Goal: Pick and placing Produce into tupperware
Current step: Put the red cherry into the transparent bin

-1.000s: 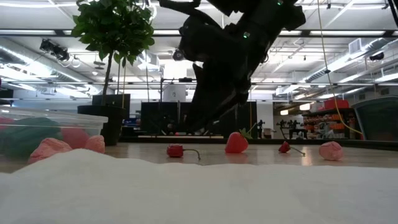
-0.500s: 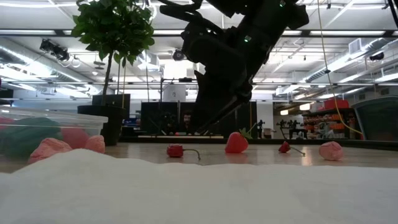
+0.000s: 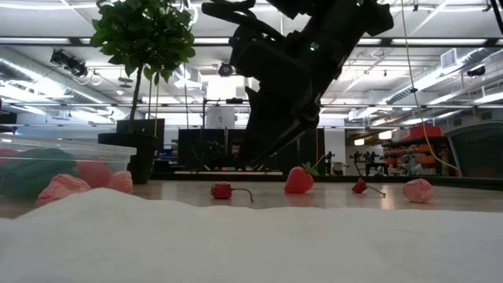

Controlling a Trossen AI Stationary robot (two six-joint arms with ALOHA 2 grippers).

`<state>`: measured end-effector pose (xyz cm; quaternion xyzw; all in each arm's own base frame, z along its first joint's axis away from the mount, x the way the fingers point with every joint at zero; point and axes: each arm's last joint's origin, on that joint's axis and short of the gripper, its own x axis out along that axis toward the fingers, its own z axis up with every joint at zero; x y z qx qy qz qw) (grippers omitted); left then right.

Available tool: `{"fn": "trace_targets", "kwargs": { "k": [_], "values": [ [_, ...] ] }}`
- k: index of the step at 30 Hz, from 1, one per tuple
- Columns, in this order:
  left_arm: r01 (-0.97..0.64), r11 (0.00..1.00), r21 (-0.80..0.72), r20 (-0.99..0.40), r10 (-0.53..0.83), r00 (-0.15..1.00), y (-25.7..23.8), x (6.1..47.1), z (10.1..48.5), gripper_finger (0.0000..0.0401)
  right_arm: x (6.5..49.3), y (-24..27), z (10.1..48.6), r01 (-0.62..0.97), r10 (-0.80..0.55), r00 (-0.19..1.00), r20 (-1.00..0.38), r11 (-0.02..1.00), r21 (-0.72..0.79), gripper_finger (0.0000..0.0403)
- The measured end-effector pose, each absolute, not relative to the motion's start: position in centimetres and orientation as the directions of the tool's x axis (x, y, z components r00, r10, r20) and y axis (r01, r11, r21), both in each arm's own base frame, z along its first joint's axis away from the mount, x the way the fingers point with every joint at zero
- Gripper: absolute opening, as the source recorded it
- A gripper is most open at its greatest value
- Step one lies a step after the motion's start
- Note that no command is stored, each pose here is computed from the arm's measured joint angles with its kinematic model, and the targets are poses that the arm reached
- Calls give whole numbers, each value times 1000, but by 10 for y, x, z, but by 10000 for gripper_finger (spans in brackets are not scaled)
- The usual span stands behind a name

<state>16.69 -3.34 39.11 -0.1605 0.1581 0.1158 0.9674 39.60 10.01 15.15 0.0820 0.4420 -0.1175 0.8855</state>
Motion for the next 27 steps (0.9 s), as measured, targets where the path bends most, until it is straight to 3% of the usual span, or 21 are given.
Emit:
{"fn": "trace_targets", "kwargs": {
  "k": [27],
  "values": [
    [-275,922,-271,-346,173,922,-33,167,391,364,405,97,117,279,-154,550,-821,960,6,163]
  ]
}}
